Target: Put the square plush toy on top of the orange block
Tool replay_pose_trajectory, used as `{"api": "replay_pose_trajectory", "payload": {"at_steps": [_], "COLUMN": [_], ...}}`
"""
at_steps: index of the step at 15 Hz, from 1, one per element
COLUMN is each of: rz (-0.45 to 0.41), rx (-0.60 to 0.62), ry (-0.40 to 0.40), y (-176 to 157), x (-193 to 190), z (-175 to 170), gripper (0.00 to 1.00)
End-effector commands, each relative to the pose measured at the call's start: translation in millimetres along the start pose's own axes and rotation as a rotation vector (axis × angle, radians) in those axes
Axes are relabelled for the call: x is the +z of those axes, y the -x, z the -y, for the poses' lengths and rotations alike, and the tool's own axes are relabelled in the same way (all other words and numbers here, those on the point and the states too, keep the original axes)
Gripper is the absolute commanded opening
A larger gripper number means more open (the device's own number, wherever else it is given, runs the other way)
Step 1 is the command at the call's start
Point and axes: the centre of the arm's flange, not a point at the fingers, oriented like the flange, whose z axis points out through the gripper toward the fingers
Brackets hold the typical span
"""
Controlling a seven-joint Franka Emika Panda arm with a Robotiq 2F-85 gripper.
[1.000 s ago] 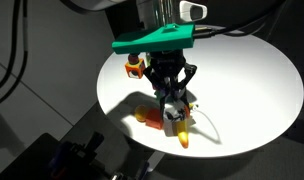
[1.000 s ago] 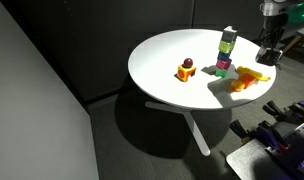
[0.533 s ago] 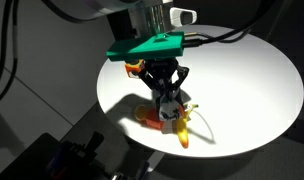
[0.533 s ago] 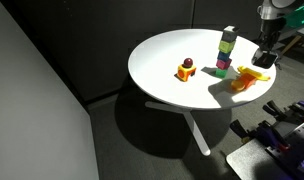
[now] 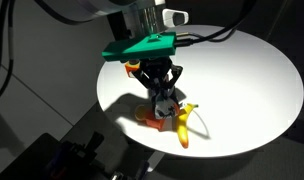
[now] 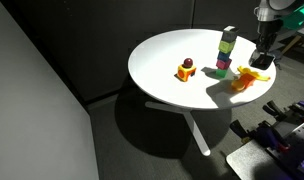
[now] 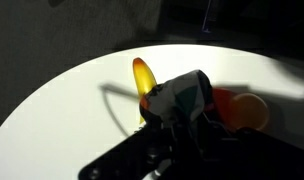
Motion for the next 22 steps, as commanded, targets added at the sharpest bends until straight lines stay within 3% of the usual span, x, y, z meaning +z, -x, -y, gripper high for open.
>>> {"api": "replay_pose_trajectory", "payload": {"at_steps": [1,22], "rz": [-0.001,0.062], "rx": [-0.025,-0.097], "ry": [0.018,0.023], "y": [0,-11], "x": [-5,22], "z": [11,42], "gripper": [0.06,0.06]}}
